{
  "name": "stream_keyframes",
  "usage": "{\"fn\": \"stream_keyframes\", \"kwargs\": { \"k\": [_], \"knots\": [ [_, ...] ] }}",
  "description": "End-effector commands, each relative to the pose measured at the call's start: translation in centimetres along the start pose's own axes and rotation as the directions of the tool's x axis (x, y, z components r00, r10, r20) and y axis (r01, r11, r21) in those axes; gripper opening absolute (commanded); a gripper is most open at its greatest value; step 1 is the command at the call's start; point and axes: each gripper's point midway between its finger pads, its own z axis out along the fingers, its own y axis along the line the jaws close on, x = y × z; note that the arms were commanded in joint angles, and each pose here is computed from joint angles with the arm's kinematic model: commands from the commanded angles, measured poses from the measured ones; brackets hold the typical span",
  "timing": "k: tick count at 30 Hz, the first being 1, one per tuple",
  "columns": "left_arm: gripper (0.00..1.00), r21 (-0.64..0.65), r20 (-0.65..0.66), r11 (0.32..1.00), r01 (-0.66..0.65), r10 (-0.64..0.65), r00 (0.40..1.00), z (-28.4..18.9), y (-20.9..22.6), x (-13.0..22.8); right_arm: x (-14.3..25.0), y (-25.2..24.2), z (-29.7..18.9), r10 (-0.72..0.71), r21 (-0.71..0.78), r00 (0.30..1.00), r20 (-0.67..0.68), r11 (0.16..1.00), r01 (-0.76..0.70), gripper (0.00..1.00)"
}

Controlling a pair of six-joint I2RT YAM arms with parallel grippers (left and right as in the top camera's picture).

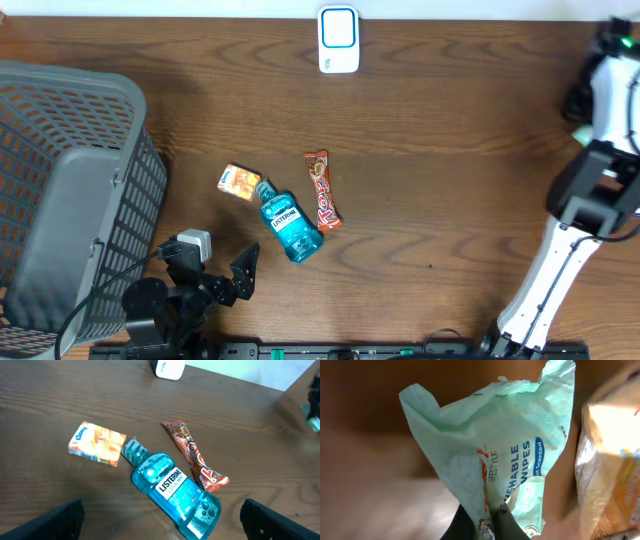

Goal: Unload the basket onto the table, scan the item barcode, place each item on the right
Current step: 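Move the wipes pack to the right table edge and release, then reach the right gripper to the red TOP bar and grasp it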

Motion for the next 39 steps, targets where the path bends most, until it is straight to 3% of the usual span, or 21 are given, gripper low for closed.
{"fn": "stream_keyframes", "kwargs": {
  "k": [1,2,4,8,11,17,23,27,34,39],
  "knots": [
    [0.99,0.006,0.008,1.0,-0.016,0.016,1.0,-0.1,-0.2,-0.3,0.0,-3.4,0.1,0.111,-0.05,0.994,-0.005,0.993,-0.111,0.4],
    [0.99,0.006,0.008,1.0,-0.016,0.016,1.0,-0.1,-0.2,-0.3,-0.1,-4.1,0.1,0.14,-0.058,0.99,-0.004,0.989,-0.14,0.7],
    [0.99,0.006,0.008,1.0,-0.016,0.016,1.0,-0.1,-0.2,-0.3,-0.4,-5.2,-0.5,0.187,-0.081,0.982,0.004,0.979,-0.186,0.99],
    [0.99,0.006,0.008,1.0,-0.016,0.016,1.0,-0.1,-0.2,-0.3,-1.6,-6.2,-4.4,0.286,-0.144,0.956,0.066,0.951,-0.274,0.99],
    [0.99,0.006,0.008,1.0,-0.016,0.016,1.0,-0.1,-0.2,-0.3,-2.3,-5.7,-10.8,0.37,-0.26,0.919,0.135,0.908,-0.327,0.99],
    [0.99,0.006,0.008,1.0,-0.015,0.015,1.0,-0.1,-0.2,-0.3,-0.2,-0.3,-22.4,0.364,-0.428,0.908,0.205,0.868,-0.252,0.99],
    [0.99,0.005,0.008,1.0,-0.016,0.016,1.0,-0.1,-0.2,-0.3,6.4,9.7,-28.6,0.211,-0.477,0.965,0.155,0.871,-0.114,0.99],
    [0.99,0.006,0.008,1.0,-0.016,0.016,1.0,-0.1,-0.2,-0.3,11.5,16.8,-30.9,0.033,-0.483,0.986,0.162,0.874,0.05,0.99],
    [0.99,0.006,0.008,1.0,-0.016,0.016,1.0,-0.1,-0.2,-0.3,23.2,29.2,-32.1,-0.311,-0.455,0.913,0.265,0.794,0.402,0.98],
    [0.99,0.006,0.008,1.0,-0.016,0.016,1.0,-0.1,-0.2,-0.3,29.3,34.3,-28.7,-0.431,-0.418,0.85,0.302,0.742,0.525,0.72]
  ]
}}
